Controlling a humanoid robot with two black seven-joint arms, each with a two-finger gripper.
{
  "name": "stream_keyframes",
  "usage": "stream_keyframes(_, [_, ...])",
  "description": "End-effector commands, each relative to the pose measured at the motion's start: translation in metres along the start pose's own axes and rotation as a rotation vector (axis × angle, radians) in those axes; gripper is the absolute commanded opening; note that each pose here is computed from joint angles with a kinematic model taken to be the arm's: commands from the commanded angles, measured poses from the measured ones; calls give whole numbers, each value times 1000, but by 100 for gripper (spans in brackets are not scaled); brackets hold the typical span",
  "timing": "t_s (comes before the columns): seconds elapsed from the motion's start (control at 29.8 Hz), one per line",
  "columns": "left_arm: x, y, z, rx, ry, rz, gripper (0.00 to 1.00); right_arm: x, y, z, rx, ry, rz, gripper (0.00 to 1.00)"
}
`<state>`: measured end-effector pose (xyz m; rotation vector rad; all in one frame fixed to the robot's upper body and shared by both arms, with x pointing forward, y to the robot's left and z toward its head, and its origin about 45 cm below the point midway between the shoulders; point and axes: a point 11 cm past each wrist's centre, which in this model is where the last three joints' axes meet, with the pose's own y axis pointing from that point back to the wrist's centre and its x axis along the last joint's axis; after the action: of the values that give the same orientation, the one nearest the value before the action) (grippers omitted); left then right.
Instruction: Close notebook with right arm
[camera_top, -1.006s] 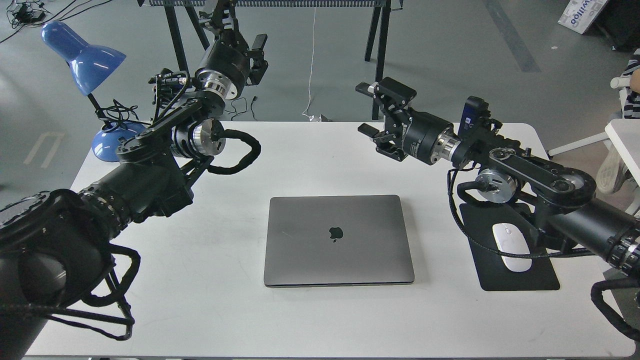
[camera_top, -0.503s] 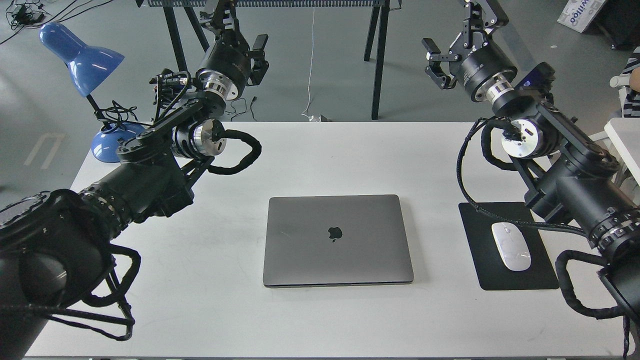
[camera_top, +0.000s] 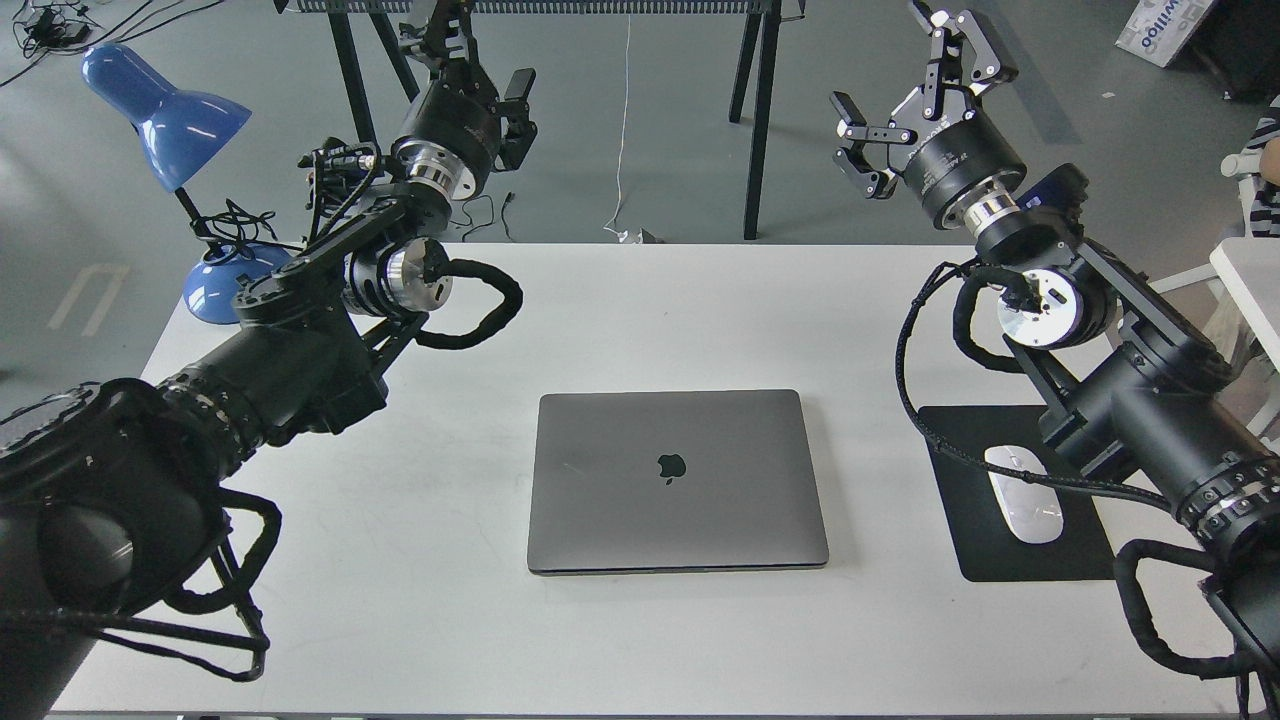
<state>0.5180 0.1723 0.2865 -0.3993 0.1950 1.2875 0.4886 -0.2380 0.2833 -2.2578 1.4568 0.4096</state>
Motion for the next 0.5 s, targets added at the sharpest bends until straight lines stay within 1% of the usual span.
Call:
stream_keyframes(0.0, [0,0,0,0,0,0,100,0,-1,-2,8,-3,5,100])
stream_keyframes(0.13, [0,0,0,0,0,0,100,2,-2,-8,33,-21,17,100])
stream_keyframes(0.47, [0,0,0,-1,1,1,100,2,-2,-7,36,-27,19,100])
